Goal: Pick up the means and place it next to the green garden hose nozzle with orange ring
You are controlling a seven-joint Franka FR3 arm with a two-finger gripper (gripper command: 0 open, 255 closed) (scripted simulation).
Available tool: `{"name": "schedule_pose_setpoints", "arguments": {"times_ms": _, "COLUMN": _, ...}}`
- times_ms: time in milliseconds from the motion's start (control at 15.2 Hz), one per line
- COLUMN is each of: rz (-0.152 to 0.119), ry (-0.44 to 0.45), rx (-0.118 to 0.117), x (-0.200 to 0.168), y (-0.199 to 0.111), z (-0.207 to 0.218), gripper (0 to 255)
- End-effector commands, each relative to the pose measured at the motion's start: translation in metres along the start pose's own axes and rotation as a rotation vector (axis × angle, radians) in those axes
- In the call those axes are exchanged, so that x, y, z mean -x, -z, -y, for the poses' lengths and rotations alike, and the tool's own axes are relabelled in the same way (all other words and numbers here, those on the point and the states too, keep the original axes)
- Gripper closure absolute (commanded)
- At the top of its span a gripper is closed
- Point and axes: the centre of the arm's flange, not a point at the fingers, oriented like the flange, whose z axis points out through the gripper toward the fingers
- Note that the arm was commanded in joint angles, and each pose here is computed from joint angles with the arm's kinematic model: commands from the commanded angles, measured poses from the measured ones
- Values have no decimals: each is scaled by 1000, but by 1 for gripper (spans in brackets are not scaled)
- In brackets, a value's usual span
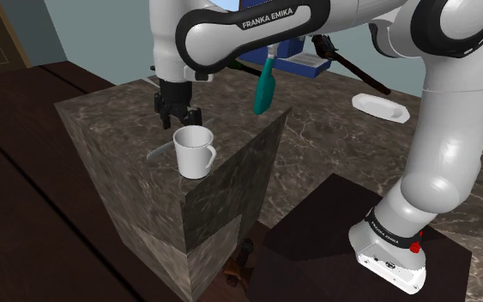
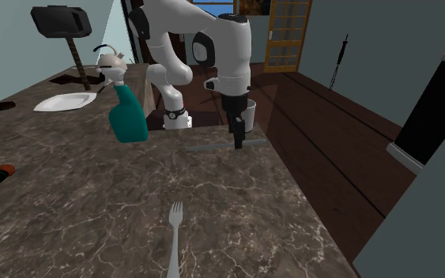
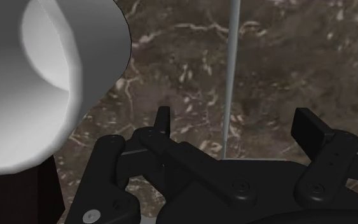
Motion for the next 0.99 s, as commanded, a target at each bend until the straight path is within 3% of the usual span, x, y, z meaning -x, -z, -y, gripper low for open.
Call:
{"name": "schedule_pose_setpoints", "arguments": {"times_ms": 0, "rz": 0, "ry": 0, "rx": 0, "x": 0, "y": 0, "z": 0, "gripper": 0}}
{"name": "schedule_pose_setpoints", "arguments": {"times_ms": 132, "rz": 0, "ry": 0, "rx": 0, "x": 0, "y": 0, "z": 0, "gripper": 0}}
{"name": "schedule_pose_setpoints", "arguments": {"times_ms": 198, "rz": 0, "ry": 0, "rx": 0, "x": 0, "y": 0, "z": 0, "gripper": 255}}
{"name": "schedule_pose_setpoints", "arguments": {"times_ms": 924, "rz": 0, "ry": 0, "rx": 0, "x": 1, "y": 10, "z": 0, "gripper": 255}}
